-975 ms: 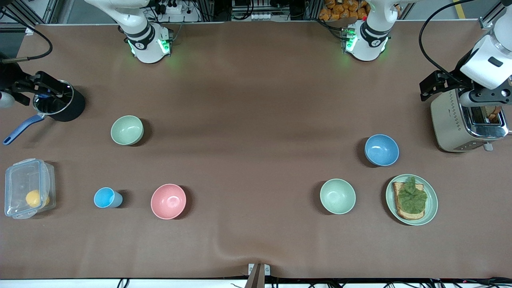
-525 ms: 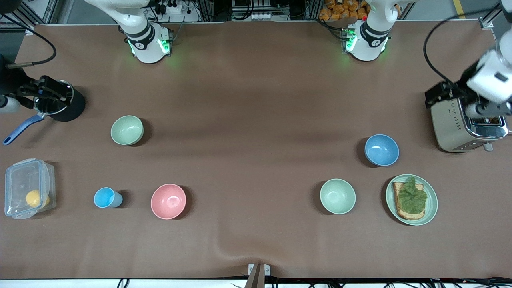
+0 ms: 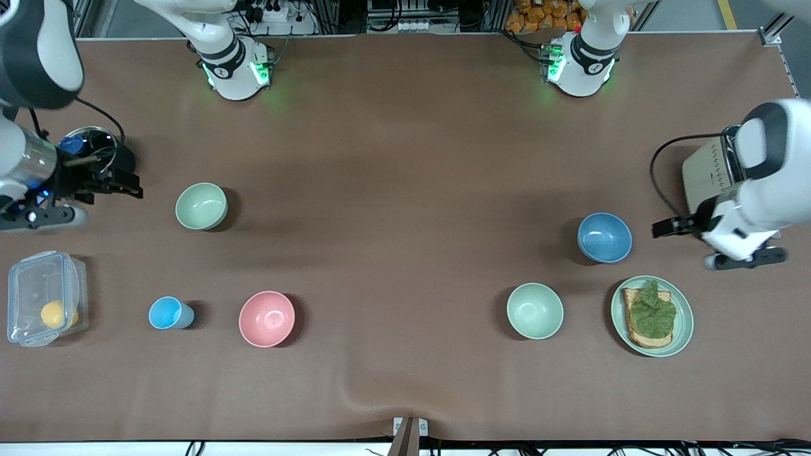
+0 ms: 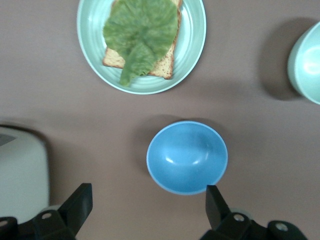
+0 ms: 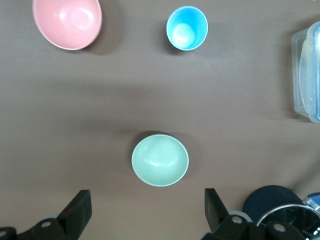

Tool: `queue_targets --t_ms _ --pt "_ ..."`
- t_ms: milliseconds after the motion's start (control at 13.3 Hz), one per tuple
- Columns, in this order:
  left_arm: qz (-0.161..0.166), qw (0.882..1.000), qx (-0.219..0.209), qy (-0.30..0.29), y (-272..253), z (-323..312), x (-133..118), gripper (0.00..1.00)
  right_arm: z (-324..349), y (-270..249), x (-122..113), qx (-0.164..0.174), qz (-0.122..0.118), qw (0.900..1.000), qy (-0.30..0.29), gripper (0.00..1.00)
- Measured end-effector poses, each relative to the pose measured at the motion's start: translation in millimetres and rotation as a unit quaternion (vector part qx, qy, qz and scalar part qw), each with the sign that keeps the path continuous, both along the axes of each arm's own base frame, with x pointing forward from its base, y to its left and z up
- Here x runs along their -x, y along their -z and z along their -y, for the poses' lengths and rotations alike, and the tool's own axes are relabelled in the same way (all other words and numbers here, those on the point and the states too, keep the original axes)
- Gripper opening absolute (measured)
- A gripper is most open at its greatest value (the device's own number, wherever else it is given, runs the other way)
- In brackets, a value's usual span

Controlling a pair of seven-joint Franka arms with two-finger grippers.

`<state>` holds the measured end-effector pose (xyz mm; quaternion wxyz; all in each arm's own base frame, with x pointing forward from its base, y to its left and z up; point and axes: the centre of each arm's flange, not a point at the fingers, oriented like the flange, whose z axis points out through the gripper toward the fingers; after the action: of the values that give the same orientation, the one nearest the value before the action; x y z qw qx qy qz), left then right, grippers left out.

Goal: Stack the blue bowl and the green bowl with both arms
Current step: 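Reach the right gripper to the green bowl while the left gripper reaches the blue bowl, then grip the green bowl with the right gripper while the left gripper grips the blue bowl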

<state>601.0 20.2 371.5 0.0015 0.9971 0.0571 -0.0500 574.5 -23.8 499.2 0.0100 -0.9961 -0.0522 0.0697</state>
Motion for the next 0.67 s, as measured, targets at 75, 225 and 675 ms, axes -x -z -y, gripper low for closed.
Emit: queue_targets --t_ms 75,225,675 --pt "0.004 1.0 0.001 0.0 24 1 8 1.0 5 16 2 -0.001 -0.007 1.0 0.002 1.0" --pt "0.0 1.0 0.003 0.0 59 1 22 1.0 14 40 8 -0.002 -0.022 1.0 0.009 1.0" --pt "-0.03 0.999 0.014 -0.022 125 -20 29 1.0 52 103 30 -0.016 -0.034 0.999 -0.025 1.0"
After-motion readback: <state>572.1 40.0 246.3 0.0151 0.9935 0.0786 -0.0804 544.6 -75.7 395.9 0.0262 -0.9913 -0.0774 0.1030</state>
